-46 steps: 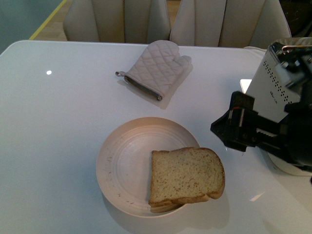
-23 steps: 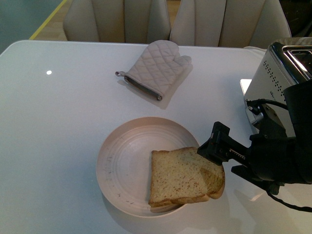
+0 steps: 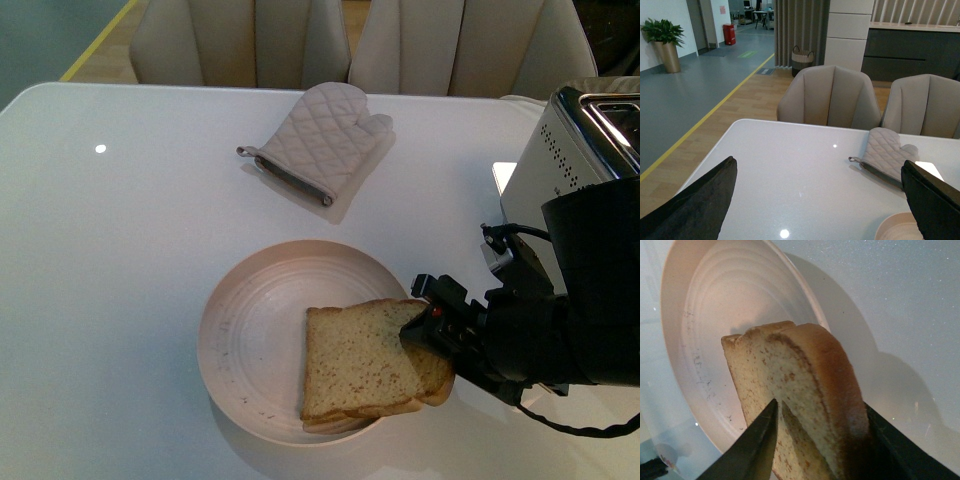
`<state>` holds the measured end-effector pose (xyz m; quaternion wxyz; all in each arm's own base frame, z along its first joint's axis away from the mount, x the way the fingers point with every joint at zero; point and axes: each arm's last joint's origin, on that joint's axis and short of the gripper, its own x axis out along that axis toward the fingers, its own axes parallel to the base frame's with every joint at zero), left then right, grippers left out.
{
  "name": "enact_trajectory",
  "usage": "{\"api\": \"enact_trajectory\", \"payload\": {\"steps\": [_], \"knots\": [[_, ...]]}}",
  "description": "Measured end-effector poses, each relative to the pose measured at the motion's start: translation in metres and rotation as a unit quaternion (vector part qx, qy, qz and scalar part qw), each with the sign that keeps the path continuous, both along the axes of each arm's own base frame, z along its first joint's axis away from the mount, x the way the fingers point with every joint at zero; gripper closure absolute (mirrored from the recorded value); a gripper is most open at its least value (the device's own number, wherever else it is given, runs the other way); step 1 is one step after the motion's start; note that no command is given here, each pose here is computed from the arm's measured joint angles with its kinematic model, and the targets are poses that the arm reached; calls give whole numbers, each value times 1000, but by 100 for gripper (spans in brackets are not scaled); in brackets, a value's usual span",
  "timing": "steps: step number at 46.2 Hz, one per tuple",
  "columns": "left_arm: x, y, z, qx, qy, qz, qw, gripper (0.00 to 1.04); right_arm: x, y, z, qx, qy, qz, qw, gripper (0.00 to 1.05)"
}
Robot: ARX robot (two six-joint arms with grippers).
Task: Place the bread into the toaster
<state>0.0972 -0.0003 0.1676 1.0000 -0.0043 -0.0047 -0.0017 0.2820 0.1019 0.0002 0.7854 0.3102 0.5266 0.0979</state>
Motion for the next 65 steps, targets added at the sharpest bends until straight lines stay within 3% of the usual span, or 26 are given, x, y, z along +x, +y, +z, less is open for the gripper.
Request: {"api": "enact_trajectory", "payload": {"steps": [12, 19, 25, 37, 44, 57, 65], "knots": [[0, 0, 0, 0, 0, 0, 1000, 7, 1, 0, 12, 25, -6, -11, 1000, 100], [0, 0, 0, 0, 0, 0, 1000, 7, 9, -6, 47, 42, -51, -25, 998, 102], [0, 0, 0, 0, 0, 0, 1000, 7, 22, -23, 111, 16, -131, -41, 990, 102], [0, 0, 0, 0, 0, 0, 1000, 7, 34, -65, 253, -111, -323, -48, 939, 102], [0, 0, 0, 0, 0, 0, 1000, 7, 33, -90, 301, -211, -365, -17, 906, 102], [0, 0, 0, 0, 0, 0, 1000, 7, 38, -117, 291, -345, -324, 28, 880, 102], [0, 0, 0, 0, 0, 0, 1000, 7, 38, -123, 281, -382, -298, 48, 873, 102]]}}
